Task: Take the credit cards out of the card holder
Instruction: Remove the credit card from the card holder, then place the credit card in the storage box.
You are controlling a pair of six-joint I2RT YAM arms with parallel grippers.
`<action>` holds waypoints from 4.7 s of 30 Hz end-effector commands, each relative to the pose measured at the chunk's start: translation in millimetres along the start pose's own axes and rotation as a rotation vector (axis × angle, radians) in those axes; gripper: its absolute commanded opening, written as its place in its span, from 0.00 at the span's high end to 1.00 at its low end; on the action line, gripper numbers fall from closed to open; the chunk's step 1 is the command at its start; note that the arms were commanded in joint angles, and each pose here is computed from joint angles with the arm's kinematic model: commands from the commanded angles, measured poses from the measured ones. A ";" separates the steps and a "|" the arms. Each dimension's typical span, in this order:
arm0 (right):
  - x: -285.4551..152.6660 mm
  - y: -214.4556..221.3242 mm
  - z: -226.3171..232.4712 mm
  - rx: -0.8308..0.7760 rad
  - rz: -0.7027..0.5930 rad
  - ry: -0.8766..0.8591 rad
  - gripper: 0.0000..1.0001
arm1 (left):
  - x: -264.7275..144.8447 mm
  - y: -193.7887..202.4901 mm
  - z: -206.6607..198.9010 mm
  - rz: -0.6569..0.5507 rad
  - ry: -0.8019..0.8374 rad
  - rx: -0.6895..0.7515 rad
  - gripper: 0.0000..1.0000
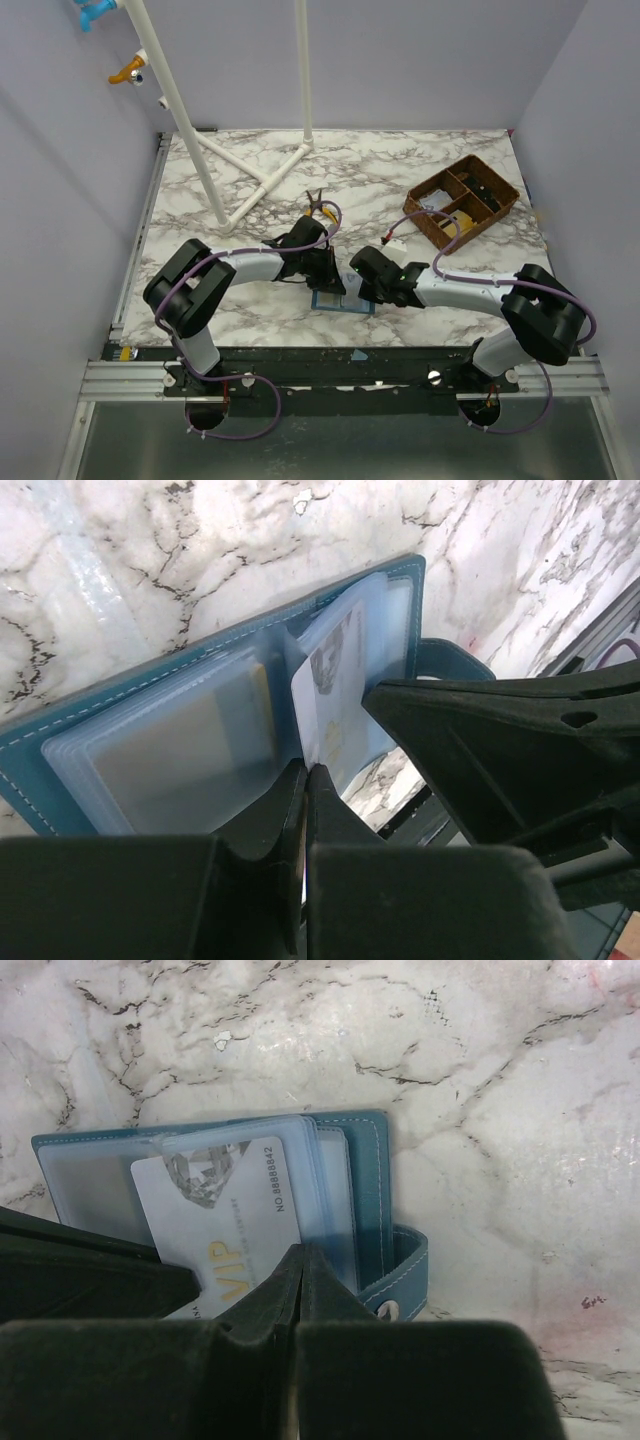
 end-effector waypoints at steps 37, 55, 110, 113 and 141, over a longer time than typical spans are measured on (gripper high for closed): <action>-58.2 -45.4 5.5 -0.066 -0.093 -0.080 0.30 | -99.6 -17.3 -19.3 -0.183 0.059 0.134 1.00; -153.0 -92.6 85.4 -0.087 -0.223 -0.888 0.02 | -176.4 -13.1 -91.2 -0.201 0.572 0.192 1.00; -56.7 -233.2 -45.6 0.427 -0.327 -0.331 0.99 | -191.9 -10.0 -50.8 -0.365 0.208 0.175 0.02; -38.2 -248.1 -64.0 0.460 -0.334 -0.223 0.99 | -192.8 -8.9 -51.7 -0.355 0.210 0.180 0.01; 43.4 -289.7 -158.6 0.585 -0.329 0.123 0.99 | -199.2 -11.2 -61.5 -0.338 0.218 0.199 0.01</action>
Point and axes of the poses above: each gripper's point midway between its finger pads, its own x axis out along the fingers, its own z axis along the line the jaws close on, y = z × x, the point moved 5 cm from there along -x, back along the fingers, and after that the axes turned 5 degrees about -x, right-handed, at the moved point
